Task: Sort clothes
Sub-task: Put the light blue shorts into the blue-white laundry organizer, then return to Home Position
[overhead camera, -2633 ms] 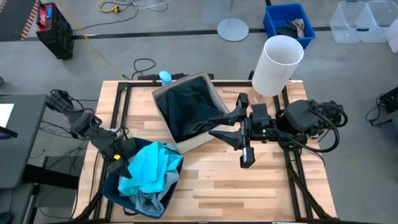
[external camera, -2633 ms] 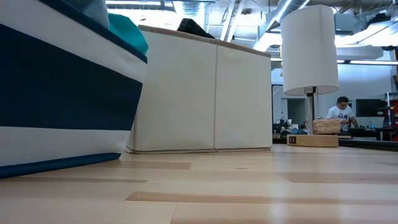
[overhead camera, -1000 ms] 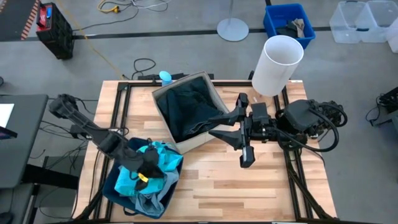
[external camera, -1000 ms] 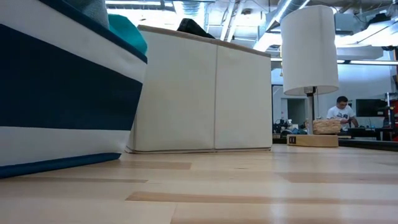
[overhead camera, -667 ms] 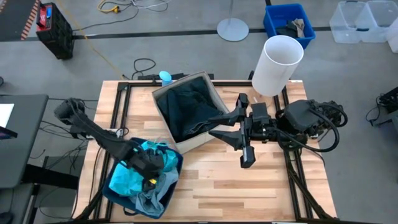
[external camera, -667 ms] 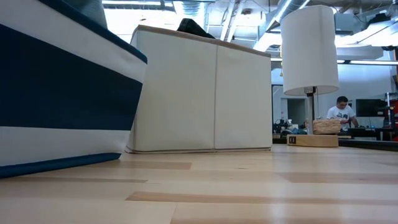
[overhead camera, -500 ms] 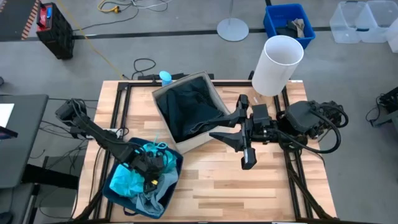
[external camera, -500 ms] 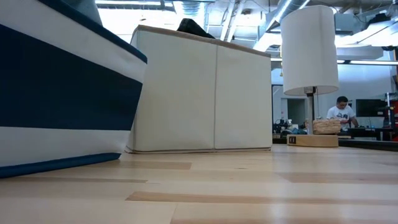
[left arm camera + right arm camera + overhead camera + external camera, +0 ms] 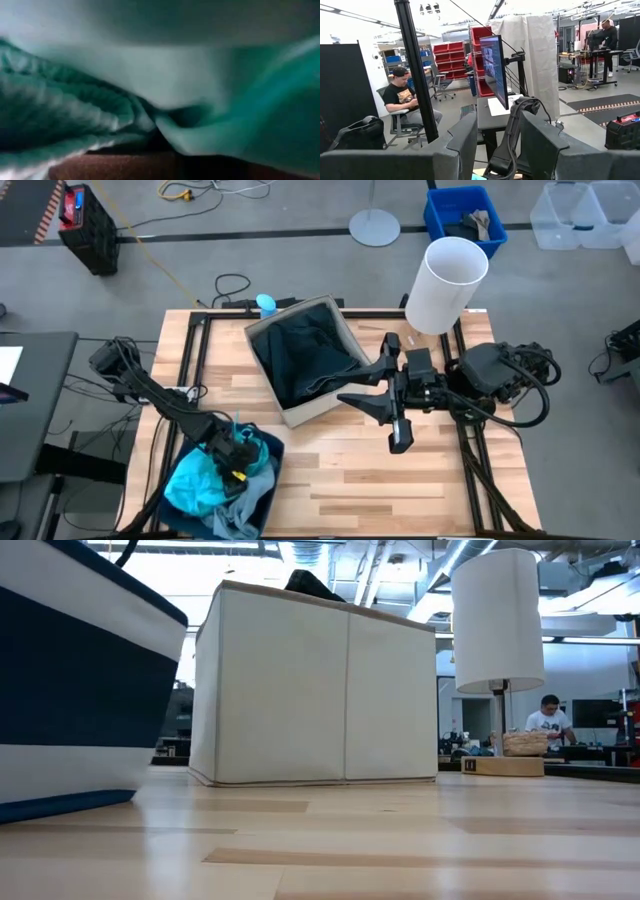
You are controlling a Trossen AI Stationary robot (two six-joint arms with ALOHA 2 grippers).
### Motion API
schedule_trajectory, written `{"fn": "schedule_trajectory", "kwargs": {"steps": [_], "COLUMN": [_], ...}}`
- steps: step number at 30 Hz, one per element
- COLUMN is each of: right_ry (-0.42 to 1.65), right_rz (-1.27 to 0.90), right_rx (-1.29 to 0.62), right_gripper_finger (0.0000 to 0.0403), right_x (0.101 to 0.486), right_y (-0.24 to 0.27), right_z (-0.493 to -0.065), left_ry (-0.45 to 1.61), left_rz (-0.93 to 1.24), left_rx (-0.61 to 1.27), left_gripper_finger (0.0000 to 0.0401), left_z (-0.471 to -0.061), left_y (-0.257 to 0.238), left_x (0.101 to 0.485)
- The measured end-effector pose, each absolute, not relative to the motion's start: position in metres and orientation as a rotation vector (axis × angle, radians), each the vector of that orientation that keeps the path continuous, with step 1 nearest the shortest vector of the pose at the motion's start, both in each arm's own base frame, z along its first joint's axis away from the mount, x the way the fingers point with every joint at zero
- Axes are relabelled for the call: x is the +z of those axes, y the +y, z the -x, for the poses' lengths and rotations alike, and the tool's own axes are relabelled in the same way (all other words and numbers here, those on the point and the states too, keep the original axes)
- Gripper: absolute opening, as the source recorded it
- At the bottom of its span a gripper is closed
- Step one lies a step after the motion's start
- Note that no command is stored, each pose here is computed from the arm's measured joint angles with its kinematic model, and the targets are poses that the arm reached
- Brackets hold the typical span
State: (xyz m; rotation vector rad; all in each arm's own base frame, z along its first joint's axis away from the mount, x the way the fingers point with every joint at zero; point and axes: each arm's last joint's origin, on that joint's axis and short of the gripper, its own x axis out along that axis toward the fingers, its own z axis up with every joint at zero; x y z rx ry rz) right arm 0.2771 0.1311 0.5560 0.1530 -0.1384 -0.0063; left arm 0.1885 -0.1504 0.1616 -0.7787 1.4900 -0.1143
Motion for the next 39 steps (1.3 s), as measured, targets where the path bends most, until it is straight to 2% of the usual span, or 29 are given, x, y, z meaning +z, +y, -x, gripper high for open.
{"fn": "schedule_trajectory", "kwargs": {"steps": [15, 22, 25, 33, 39], "right_ry": [-0.138, -0.138, -0.138, -0.137, -0.137], "right_rz": [-0.144, -0.137, -0.126, -0.114, -0.099], "right_rx": [-0.007, -0.007, -0.008, -0.009, -0.01], "right_gripper_finger": [0.0164, 0.0164, 0.0164, 0.0164, 0.0164], "right_x": [0.556, 0.556, 0.556, 0.556, 0.556], "right_y": [0.131, 0.131, 0.131, 0.131, 0.131], "right_z": [-0.277, -0.277, -0.277, -0.277, -0.277], "left_ry": [1.551, 1.446, 1.343, 1.099, 0.873], "left_rz": [0.903, 0.871, 0.845, 0.785, 0.862], "left_rx": [-0.249, -0.24, -0.252, -0.146, -0.08], "left_gripper_finger": [0.0, 0.0004, 0.0028, 0.0125, 0.0143], "left_z": [-0.183, -0.187, -0.188, -0.174, -0.162], "left_y": [-0.135, -0.13, -0.129, -0.112, -0.098], "left_x": [0.137, 0.147, 0.166, 0.221, 0.248]}}
